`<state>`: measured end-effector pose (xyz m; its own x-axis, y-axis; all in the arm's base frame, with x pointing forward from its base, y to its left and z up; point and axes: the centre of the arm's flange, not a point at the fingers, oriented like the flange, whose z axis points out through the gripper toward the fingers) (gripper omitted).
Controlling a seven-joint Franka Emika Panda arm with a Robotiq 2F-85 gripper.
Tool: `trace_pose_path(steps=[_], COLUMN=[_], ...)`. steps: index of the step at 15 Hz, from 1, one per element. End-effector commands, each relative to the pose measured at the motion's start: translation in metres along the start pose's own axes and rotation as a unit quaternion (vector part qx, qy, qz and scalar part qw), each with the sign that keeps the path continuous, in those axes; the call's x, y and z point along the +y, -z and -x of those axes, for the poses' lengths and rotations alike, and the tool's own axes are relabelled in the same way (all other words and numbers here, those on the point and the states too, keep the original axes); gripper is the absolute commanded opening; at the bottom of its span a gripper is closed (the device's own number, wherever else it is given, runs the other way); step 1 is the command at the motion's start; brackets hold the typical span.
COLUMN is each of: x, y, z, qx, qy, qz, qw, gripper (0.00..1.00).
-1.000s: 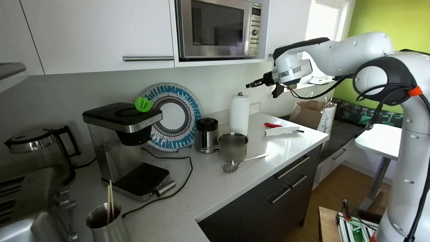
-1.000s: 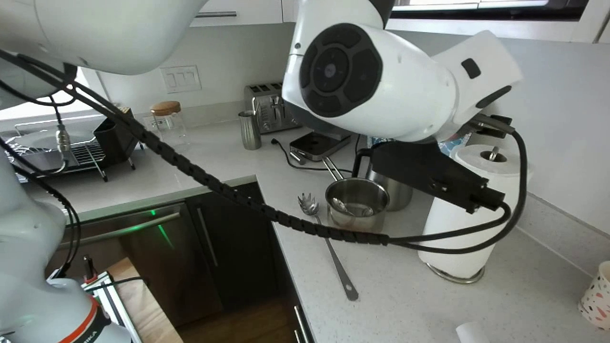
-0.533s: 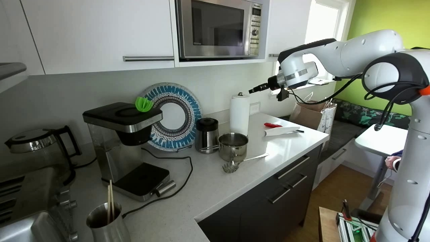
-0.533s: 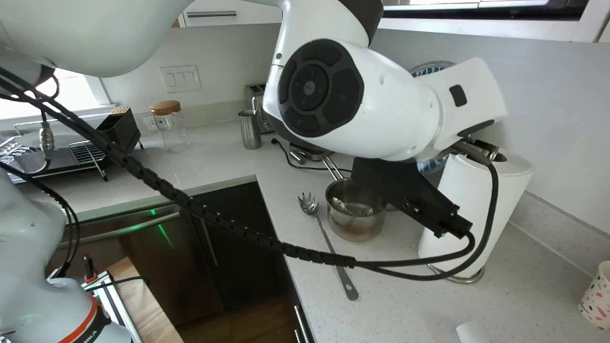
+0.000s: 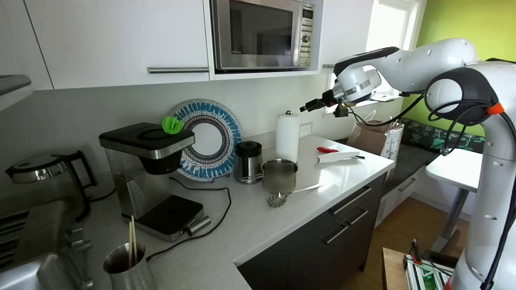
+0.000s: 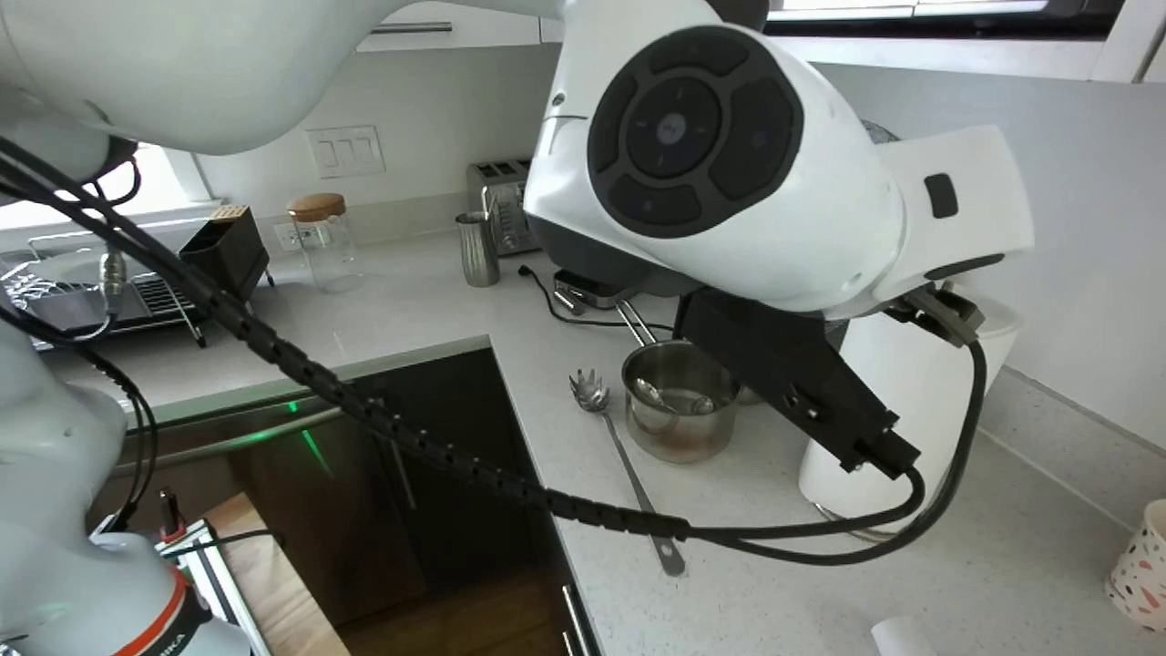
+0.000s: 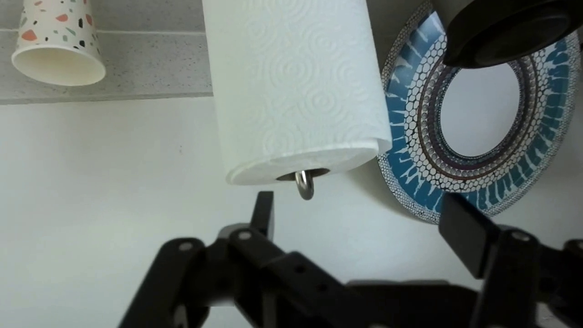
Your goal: Pick up the paper tower roll stand and move it to the left together with the paper towel roll
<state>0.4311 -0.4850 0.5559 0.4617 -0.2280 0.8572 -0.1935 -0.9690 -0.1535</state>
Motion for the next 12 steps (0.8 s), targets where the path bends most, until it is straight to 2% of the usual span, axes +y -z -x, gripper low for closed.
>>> trace_pose_path(steps=[1,6,12], x=[0.0,0.002,0.028], y=[-0.001,-0.023,-0.041], z=[0.0,0.009,0.005], qx=[-0.001,0.034,0.07], qy=[-0.001,0.03,0.071], qz=[0.0,-0.024,0.011], qw=[1.0,0.9987,0.9949], gripper=[0.98,1.0,1.0])
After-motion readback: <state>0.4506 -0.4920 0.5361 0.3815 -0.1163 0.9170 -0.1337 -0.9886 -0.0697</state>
